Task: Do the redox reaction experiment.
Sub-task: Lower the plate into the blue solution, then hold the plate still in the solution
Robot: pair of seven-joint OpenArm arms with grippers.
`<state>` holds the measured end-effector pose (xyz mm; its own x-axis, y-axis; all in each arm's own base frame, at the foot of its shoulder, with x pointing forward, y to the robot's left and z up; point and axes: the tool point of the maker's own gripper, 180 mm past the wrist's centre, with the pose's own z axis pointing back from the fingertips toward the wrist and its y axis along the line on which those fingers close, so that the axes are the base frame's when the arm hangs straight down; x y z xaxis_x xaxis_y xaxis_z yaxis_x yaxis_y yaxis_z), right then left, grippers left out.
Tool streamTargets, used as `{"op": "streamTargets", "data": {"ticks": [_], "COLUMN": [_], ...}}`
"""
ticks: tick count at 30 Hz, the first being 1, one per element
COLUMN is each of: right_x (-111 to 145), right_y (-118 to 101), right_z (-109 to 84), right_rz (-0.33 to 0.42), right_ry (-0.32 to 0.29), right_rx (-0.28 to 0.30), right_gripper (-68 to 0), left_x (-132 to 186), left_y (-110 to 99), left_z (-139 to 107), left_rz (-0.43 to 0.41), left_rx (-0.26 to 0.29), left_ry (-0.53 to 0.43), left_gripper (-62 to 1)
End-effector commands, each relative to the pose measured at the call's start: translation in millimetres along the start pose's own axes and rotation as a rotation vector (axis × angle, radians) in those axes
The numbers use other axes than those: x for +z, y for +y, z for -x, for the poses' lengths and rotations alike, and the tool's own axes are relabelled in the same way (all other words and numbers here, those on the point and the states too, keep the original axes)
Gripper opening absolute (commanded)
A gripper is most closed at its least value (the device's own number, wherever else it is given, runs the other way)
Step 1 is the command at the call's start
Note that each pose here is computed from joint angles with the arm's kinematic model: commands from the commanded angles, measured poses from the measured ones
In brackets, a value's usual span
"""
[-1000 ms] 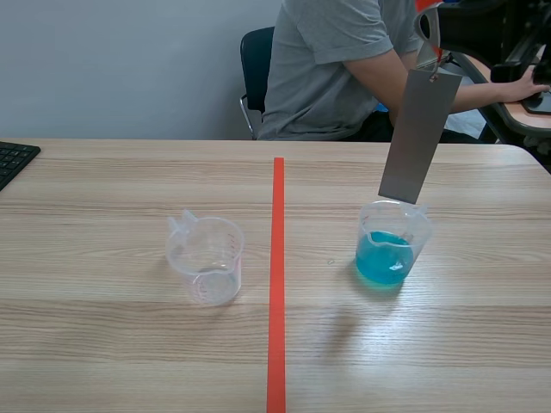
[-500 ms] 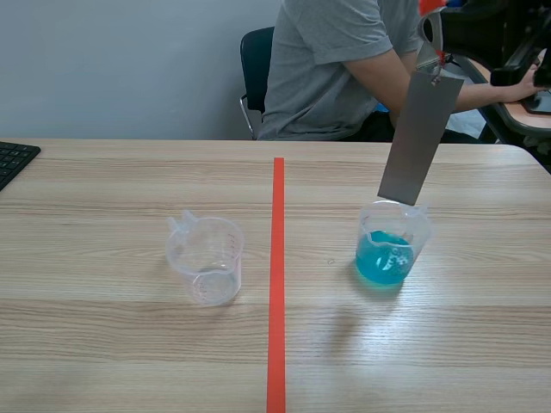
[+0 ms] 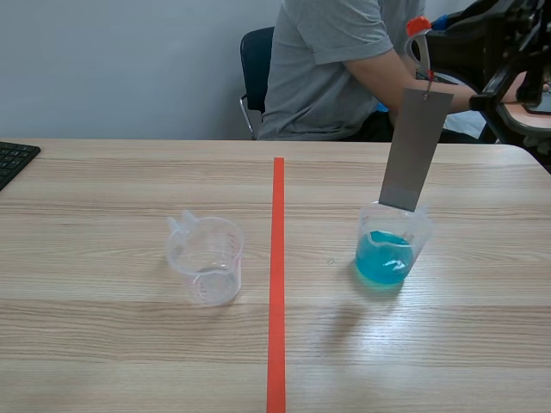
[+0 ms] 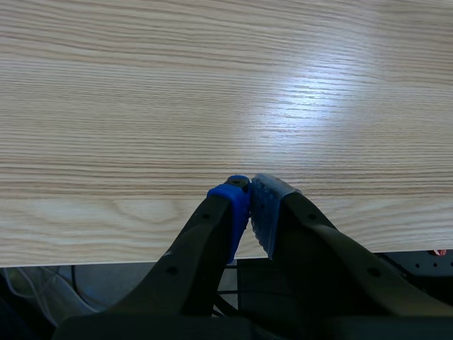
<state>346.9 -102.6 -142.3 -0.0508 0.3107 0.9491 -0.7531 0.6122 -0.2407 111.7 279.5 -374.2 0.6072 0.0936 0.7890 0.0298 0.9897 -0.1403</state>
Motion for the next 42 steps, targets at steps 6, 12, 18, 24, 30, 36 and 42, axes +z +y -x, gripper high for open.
{"op": "streamTargets", "data": {"ticks": [6, 12, 18, 24, 30, 36, 42], "right_x": [2, 3, 0, -8, -14, -18, -19], "right_y": [-4, -12, -15, -15, -15, -13, -9], "right_z": [-6.5, 3.1, 14.2, 34.1, 63.1, 84.8, 96.2], "right_rz": [0.003, 0.024, 0.032, 0.047, 0.065, 0.074, 0.063], "right_ry": [-0.013, -0.019, -0.021, -0.016, 0.016, 0.021, 0.047], "right_rx": [0.023, -0.013, -0.018, -0.033, -0.052, -0.063, -0.045], "right_gripper": [-66.0, -66.0, -66.0, -66.0, -66.0, -66.0, -66.0], "left_x": [-1, -1, -1, -1, -1, -1, -1], "left_y": [0, 0, 0, 0, 0, 0, 0], "left_z": [-7, -6, -6, -6, -6, -6, -6], "left_rz": [0.003, 0.003, 0.003, 0.003, 0.003, 0.003, 0.003], "left_rx": [-0.003, -0.003, -0.003, -0.003, -0.003, -0.003, -0.003], "left_ry": [-0.021, -0.021, -0.021, -0.021, -0.021, -0.021, -0.021], "left_gripper": [-56.5, -56.5, -56.5, -56.5, -56.5, -56.5, -56.5]}}
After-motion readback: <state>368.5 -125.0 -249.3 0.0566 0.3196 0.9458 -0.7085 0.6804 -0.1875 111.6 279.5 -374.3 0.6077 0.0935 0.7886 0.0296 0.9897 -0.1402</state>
